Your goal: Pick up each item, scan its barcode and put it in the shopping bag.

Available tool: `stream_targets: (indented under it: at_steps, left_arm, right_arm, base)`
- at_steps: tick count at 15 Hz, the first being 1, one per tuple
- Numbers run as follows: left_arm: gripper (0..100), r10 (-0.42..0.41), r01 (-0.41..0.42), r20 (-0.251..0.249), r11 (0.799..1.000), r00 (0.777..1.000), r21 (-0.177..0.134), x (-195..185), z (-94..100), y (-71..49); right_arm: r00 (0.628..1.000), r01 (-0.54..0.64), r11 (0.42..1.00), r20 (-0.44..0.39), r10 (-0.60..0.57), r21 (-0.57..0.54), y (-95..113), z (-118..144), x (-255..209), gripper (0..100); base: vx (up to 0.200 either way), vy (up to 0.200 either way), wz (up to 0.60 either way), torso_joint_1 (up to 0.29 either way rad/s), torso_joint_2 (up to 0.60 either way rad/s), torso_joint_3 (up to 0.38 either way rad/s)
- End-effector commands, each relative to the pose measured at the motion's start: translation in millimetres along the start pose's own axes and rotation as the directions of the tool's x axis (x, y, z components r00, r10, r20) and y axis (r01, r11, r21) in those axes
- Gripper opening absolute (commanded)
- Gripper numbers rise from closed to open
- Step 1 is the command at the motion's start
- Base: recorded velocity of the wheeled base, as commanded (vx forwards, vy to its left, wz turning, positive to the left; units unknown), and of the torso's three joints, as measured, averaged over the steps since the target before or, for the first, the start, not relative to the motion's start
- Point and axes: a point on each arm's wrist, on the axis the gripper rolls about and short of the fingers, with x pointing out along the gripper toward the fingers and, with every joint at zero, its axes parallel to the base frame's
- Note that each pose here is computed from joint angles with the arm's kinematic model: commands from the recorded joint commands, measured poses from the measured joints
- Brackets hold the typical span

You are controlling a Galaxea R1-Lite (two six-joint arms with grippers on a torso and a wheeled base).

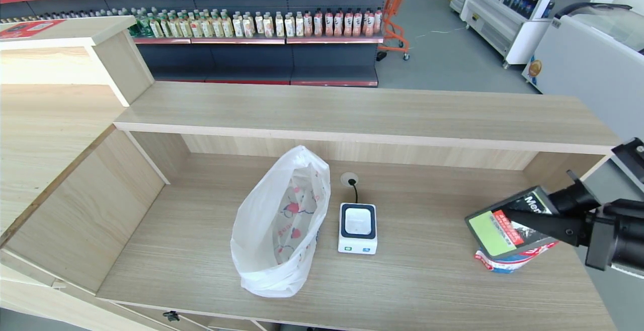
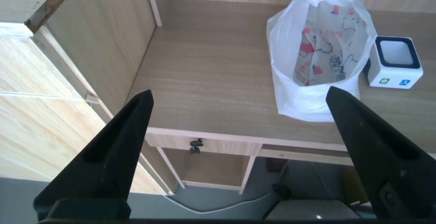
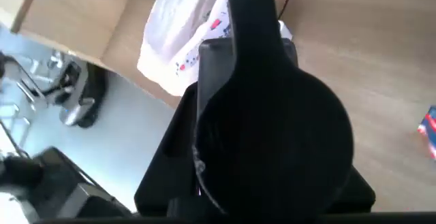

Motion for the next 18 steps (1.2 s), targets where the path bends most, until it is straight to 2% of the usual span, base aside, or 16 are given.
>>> stream_targets:
  at_steps: [1, 3, 4, 6, 17, 18]
  left_arm:
    - [100, 0.001, -0.001, 0.0, 1.0, 1.0, 0.0, 0.0, -0.1, 0.0]
    - [100, 0.001, -0.001, 0.0, 1.0, 1.0, 0.0, 0.0, -0.1, 0.0]
    - [100, 0.001, -0.001, 0.0, 1.0, 1.0, 0.0, 0.0, -0.1, 0.0]
    - [100, 0.001, -0.001, 0.0, 1.0, 1.0, 0.0, 0.0, -0.1, 0.0]
    - [100, 0.001, -0.001, 0.0, 1.0, 1.0, -0.002, 0.0, -0.1, 0.0]
    - [100, 0.001, -0.001, 0.002, 1.0, 1.0, -0.002, -0.1, 0.3, 0.0]
  right_arm:
    - [0.995, 0.104, 0.946, -0.023, -0.102, 0.307, -14.3, 2.3, 26.2, 0]
    - [0.987, 0.162, 0.873, -0.062, -0.15, 0.461, -16.6, -3.3, 46.1, 0]
    - [0.981, 0.196, 0.854, -0.09, -0.174, 0.481, -18.8, -8.7, 52.9, 0]
    - [0.98, 0.198, 0.841, -0.095, -0.174, 0.504, -19.1, -10.2, 56.0, 0]
    - [0.982, 0.187, 0.842, -0.112, -0.151, 0.505, -11.6, -15.8, 55.9, 0]
    - [0.982, 0.189, 0.842, -0.115, -0.151, 0.506, -11.6, -16.7, 55.8, 0]
  base:
    - [0.0, 0.0, 0.0, 0.0, 0.0, 0.0]
    - [0.0, 0.0, 0.0, 0.0, 0.0, 0.0]
    - [0.0, 0.0, 0.0, 0.0, 0.0, 0.0]
    - [0.0, 0.0, 0.0, 0.0, 0.0, 0.0]
    - [0.0, 0.0, 0.0, 0.0, 0.0, 0.0]
    - [-0.2, 0.2, 0.0, 0.002, 0.01, 0.002]
